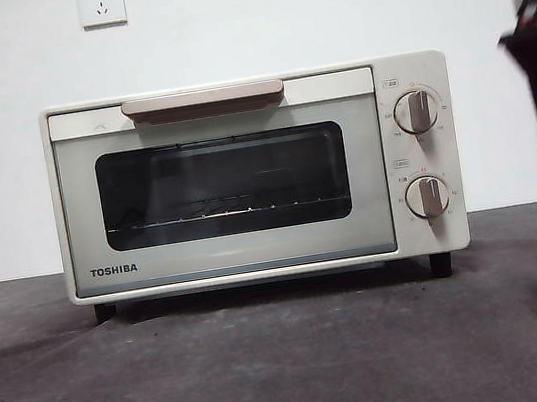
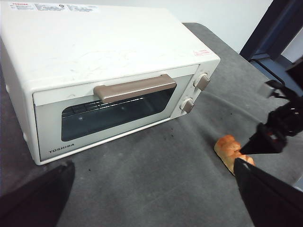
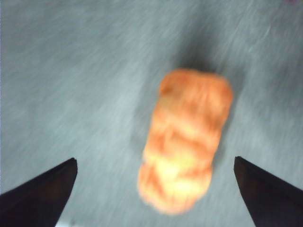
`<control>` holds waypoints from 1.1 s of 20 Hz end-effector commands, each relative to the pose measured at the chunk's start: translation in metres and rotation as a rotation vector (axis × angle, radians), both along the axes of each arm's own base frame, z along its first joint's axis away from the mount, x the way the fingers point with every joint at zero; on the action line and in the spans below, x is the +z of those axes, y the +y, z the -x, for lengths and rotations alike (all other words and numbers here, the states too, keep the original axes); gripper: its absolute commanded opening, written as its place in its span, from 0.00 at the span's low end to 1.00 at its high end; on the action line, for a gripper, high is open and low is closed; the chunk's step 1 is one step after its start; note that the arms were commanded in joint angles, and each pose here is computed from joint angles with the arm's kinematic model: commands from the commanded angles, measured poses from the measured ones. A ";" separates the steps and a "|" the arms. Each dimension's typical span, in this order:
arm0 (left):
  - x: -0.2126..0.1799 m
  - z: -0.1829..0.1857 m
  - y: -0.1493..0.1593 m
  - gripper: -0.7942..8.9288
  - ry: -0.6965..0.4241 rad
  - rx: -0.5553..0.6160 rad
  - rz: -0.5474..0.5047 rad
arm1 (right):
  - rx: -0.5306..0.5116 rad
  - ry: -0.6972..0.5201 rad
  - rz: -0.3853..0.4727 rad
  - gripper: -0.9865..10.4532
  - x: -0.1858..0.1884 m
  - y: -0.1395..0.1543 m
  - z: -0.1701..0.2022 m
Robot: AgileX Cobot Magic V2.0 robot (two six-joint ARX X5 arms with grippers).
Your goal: The left arm flap open the oven, the right arm pick bread and place it into oven, the left arm flap close the oven
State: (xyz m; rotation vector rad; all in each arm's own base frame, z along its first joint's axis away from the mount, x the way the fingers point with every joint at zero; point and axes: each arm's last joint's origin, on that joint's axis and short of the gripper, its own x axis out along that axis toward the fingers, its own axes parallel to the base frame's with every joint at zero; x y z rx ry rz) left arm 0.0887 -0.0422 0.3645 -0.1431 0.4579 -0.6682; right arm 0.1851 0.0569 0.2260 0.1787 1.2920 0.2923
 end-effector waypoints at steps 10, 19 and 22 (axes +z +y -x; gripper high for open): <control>0.007 0.000 0.000 0.66 -0.043 -0.001 -0.012 | -0.015 0.135 0.127 0.37 -0.053 0.015 -0.039; -0.001 -0.035 -0.015 0.58 0.083 -0.025 -0.062 | -0.011 0.093 0.093 0.19 -0.038 0.014 -0.034; 0.000 -0.060 -0.028 0.44 0.143 -0.064 -0.119 | -0.002 0.035 0.035 0.19 -0.014 0.010 -0.018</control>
